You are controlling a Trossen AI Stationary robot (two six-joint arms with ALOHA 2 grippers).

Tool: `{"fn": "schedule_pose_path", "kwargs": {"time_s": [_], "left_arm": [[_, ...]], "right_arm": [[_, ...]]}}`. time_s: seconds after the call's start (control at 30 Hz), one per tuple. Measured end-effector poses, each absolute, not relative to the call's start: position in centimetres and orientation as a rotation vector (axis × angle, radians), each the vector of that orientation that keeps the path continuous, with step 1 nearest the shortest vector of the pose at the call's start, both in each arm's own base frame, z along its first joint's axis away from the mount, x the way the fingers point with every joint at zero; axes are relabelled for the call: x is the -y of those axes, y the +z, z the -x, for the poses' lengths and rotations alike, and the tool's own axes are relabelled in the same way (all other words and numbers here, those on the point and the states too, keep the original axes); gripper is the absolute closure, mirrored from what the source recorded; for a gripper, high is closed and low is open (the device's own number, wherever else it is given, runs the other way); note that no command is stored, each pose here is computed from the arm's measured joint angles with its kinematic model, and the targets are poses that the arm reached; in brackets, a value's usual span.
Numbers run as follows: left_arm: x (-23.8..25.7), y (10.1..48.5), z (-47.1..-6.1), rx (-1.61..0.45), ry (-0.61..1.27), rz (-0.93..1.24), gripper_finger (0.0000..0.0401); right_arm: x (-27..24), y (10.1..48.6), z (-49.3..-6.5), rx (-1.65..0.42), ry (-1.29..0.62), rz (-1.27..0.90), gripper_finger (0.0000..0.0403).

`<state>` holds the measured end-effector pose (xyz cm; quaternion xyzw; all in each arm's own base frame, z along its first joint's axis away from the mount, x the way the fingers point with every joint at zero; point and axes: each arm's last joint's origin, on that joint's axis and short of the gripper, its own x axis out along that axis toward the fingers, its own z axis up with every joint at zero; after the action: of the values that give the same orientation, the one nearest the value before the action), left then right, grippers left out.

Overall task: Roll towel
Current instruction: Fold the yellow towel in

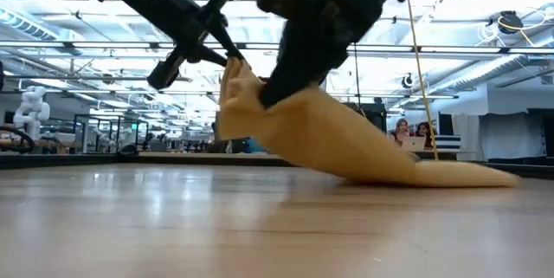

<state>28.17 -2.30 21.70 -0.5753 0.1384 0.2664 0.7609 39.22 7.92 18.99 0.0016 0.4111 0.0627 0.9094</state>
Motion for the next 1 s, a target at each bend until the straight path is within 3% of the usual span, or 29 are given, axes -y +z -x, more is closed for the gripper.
{"fn": "schedule_pose_path", "kwargs": {"time_s": [0.23, 0.37, 0.63, 1.0], "left_arm": [[0.8, 24.0, -26.0, -0.132, 0.735, 1.193, 0.0379], [1.0, 24.7, -24.7, -0.167, 0.739, 1.18, 0.0379], [3.6, 24.2, -23.0, -0.358, 0.697, 1.194, 0.0379], [7.9, 22.0, -23.3, -0.456, 0.68, 1.287, 0.0379]], "right_arm": [[-2.0, 22.8, -38.0, -0.828, 0.055, 0.041, 0.04], [0.0, 23.2, -37.7, -0.827, 0.111, -0.051, 0.04], [-1.2, 22.6, -36.9, -0.939, 0.246, -0.205, 0.0401], [-3.4, 22.2, -36.1, -1.043, 0.291, -0.269, 0.0395]]}}
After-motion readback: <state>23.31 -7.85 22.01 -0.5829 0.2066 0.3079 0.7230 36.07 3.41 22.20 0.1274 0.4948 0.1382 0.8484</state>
